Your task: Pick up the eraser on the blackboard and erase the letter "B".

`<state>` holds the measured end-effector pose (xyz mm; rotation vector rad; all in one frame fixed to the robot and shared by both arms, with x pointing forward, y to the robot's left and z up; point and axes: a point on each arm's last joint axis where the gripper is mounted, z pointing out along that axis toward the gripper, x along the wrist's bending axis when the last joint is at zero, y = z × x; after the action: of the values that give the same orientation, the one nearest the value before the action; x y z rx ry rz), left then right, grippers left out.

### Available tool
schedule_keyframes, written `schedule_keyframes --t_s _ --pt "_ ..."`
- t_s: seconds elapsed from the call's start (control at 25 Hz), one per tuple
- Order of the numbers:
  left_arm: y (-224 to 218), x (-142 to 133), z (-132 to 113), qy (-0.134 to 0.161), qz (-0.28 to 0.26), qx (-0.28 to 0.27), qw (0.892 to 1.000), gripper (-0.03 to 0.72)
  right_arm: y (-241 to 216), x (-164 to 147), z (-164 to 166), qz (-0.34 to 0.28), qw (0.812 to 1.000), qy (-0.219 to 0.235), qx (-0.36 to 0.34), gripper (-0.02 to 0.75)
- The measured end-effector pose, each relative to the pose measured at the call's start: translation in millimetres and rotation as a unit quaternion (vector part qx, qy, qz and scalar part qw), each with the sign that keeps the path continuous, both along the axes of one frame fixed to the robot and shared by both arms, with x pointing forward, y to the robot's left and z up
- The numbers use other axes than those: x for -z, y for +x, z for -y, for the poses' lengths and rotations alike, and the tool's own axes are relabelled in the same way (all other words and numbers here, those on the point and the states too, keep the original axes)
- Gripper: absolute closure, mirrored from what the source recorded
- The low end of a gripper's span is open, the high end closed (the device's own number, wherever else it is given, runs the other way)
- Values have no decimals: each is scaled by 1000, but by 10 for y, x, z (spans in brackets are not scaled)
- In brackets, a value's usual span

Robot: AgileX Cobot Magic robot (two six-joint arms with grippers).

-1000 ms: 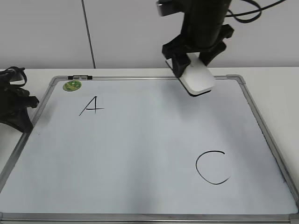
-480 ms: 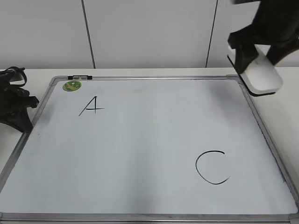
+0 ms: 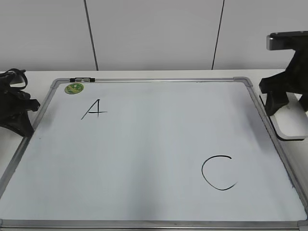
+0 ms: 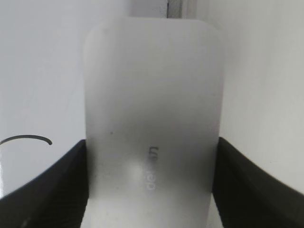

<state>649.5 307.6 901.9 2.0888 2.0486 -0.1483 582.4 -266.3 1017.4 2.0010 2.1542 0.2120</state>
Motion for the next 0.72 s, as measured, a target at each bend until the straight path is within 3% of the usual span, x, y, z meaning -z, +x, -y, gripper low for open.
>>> schedule_keyframes --t_s 0.28,0.72 --pt "0 0 0 0 0 0 1000 677 86 202 -18 21 1000 8 5 189" --pt "0 0 0 0 0 0 1000 677 225 618 -34 -12 1000 5 4 189"
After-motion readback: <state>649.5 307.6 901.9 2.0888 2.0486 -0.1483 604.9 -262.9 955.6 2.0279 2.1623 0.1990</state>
